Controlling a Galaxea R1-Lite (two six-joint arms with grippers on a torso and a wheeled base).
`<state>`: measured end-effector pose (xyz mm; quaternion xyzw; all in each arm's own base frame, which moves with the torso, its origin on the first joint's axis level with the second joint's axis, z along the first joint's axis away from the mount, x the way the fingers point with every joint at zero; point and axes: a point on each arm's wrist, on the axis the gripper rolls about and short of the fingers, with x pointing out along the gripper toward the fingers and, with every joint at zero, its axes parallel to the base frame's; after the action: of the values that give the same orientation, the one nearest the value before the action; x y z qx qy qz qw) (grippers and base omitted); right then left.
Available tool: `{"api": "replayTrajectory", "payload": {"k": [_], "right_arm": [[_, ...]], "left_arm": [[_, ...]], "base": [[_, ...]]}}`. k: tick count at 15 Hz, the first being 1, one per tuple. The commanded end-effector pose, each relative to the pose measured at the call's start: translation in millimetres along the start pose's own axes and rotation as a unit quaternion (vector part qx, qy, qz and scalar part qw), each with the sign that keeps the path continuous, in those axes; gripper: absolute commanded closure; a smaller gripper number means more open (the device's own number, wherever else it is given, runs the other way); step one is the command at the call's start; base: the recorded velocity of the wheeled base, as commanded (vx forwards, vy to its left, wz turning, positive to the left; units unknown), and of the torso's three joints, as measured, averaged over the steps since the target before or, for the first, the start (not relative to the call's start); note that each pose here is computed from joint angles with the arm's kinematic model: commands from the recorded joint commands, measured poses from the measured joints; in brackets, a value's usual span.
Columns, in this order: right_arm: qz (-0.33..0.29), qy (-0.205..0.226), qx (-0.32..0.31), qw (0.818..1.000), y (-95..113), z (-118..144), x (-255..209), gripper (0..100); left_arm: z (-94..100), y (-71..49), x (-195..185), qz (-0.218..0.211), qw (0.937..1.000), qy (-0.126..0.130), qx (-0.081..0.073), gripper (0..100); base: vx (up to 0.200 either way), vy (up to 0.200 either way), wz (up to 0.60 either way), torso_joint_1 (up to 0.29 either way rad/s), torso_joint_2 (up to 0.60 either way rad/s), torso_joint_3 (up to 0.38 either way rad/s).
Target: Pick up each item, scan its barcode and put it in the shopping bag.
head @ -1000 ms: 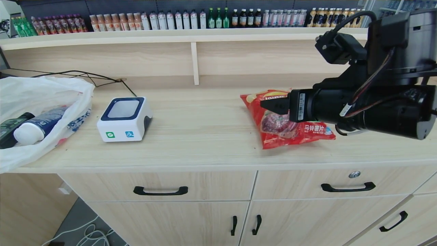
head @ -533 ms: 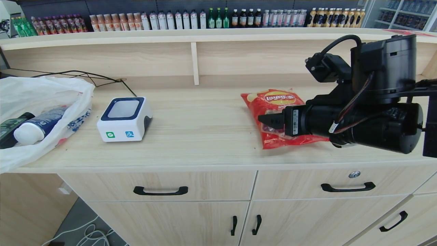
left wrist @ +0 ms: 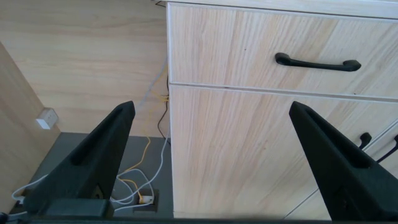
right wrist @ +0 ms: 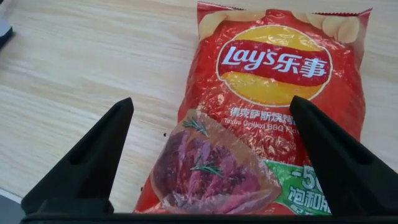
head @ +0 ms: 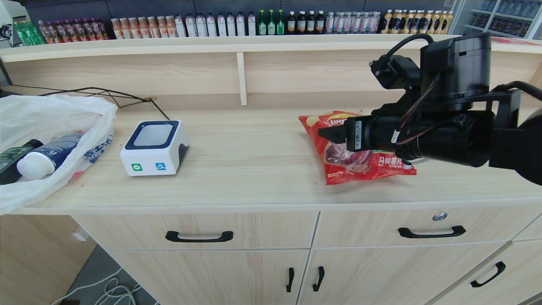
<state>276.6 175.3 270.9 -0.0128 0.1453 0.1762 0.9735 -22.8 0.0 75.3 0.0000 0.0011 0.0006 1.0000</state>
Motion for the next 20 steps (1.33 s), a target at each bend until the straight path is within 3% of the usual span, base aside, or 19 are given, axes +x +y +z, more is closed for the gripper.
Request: {"api": "replayTrajectory", "payload": {"k": [1,8,14,20], "right_arm": [[-0.001,0.016,-0.003,1.000,1,-8,11,0],[0.003,0.025,0.003,1.000,-2,-13,23,0],[0.004,-0.057,0.020,0.998,-4,24,10,0],[0.014,-0.099,0.037,0.994,-5,20,-15,0]], "left_arm": [[0.0,0.0,0,0.000,1.0000,0.000,0.000,0],[0.0,0.0,0,0.000,1.0000,0.000,0.000,0],[0.0,0.0,0,0.000,1.0000,0.000,0.000,0],[0.0,0.0,0,-0.001,1.0000,0.000,0.000,0]], "base": [[0.000,0.000,0.00,0.000,0.00,0.000],[0.000,0.000,0.00,0.000,0.00,0.000],[0.000,0.000,0.00,0.000,0.00,0.000],[0.000,0.000,0.00,0.000,0.00,0.000]]}}
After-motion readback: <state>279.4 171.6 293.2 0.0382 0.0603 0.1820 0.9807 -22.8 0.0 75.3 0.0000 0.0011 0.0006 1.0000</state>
